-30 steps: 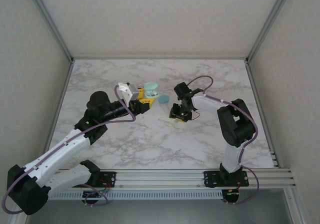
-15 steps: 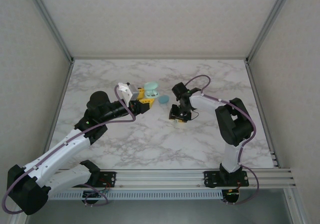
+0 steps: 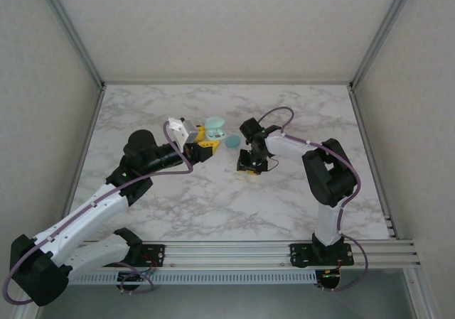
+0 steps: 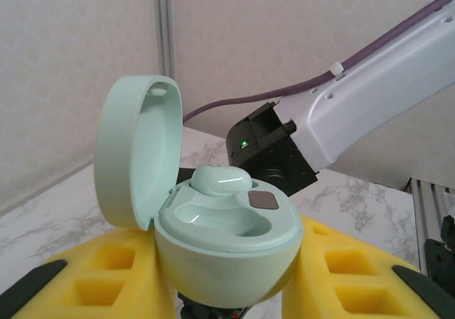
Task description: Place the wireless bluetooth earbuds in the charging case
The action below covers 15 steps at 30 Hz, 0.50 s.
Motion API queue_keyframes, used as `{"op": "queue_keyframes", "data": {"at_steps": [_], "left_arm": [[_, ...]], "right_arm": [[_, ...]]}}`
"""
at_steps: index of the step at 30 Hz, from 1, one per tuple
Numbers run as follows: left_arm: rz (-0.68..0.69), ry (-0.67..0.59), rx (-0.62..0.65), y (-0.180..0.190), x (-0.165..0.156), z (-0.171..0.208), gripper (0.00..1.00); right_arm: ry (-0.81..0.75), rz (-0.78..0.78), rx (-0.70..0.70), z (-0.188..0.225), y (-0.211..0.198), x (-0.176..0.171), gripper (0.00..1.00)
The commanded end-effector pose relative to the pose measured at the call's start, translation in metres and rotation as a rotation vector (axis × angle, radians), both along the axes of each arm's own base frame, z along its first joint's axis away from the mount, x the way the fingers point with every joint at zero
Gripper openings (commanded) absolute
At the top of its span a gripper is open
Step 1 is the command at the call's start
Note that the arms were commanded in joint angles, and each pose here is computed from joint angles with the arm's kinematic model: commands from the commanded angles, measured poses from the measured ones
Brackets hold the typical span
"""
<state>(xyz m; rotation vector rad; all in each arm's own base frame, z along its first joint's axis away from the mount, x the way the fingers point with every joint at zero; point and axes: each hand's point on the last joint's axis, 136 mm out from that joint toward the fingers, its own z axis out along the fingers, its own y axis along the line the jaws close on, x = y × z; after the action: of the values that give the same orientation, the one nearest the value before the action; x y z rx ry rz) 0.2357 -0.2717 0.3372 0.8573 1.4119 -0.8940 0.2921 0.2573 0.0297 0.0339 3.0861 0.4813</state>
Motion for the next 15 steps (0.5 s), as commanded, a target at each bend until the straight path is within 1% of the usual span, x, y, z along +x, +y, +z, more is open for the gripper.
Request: {"op": "queue_keyframes", "data": {"at_steps": [1, 7, 15], "left_arm": [[-0.006, -0.034, -0.018, 0.000, -0.005, 0.012, 0.20], [-0.003, -0.031, -0.013, 0.001, -0.005, 0.011, 0.20], [0.003, -0.034, -0.013, 0.001, -0.004, 0.011, 0.20]], "right_arm": [[-0.013, 0.018, 0.001, 0.005, 0.009, 0.004, 0.35], [-0.011, 0.030, -0.001, 0.005, 0.013, 0.009, 0.35], [-0.024, 0.022, -0.080, 0.006, 0.004, 0.017, 0.41]]}}
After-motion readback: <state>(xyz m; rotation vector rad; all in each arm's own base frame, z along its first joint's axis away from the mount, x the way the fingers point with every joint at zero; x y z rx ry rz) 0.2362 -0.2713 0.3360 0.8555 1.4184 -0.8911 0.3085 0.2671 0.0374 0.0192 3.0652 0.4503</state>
